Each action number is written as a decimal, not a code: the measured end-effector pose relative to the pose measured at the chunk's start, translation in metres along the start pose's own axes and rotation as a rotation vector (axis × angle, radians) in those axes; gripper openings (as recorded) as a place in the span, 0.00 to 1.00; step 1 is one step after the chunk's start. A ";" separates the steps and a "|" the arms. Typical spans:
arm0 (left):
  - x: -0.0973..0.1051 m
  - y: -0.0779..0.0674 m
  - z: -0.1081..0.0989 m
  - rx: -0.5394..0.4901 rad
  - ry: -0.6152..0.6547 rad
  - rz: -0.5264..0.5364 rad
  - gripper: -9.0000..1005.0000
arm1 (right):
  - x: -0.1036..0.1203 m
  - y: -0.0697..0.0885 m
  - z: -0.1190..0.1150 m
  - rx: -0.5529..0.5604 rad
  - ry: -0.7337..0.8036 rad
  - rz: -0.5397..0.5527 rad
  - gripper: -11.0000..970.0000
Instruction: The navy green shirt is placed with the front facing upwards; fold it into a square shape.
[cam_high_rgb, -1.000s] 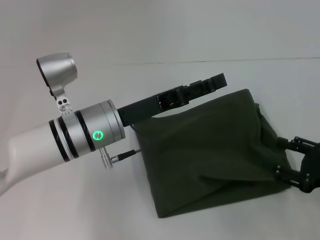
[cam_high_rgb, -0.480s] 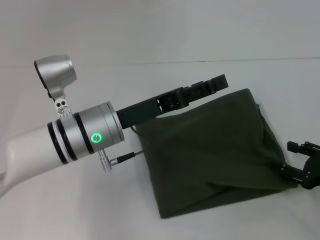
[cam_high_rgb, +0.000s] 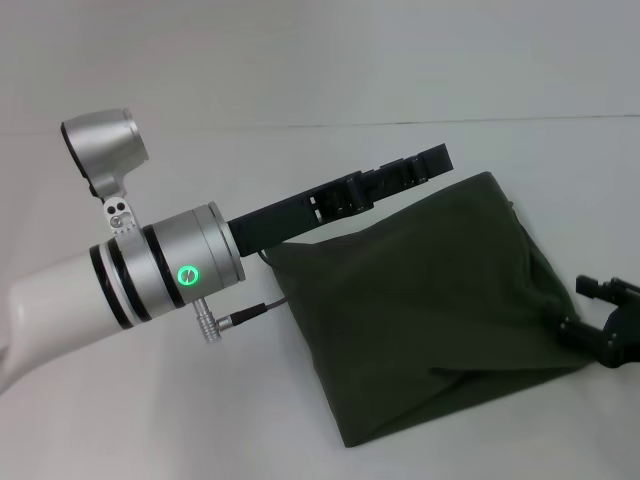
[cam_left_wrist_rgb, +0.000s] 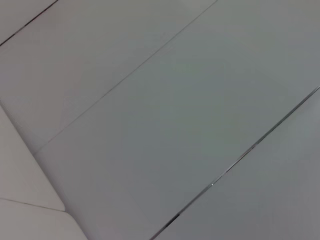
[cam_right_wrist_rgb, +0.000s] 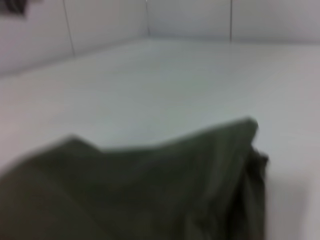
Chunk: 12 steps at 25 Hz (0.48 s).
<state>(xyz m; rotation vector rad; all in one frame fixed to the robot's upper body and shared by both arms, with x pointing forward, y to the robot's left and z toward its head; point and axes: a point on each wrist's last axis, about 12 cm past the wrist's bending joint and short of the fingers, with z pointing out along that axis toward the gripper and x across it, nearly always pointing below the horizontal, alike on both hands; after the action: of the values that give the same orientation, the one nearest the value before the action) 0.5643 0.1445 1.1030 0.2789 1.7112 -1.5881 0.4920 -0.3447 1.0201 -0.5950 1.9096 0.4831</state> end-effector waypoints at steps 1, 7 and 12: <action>0.000 0.000 0.000 0.000 0.000 0.000 0.96 | -0.002 0.002 -0.002 -0.013 -0.032 0.006 0.72; -0.001 0.000 -0.001 0.000 -0.001 0.002 0.96 | -0.021 0.001 -0.015 -0.042 -0.198 0.031 0.73; -0.002 0.000 0.000 0.001 -0.002 0.012 0.96 | -0.029 0.006 0.006 -0.099 -0.171 0.010 0.73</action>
<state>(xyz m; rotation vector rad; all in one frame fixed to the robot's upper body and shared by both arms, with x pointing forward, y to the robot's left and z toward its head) 0.5652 0.1452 1.1042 0.2868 1.7042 -1.5803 0.5030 -0.3312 1.0451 -0.5892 1.7351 0.6185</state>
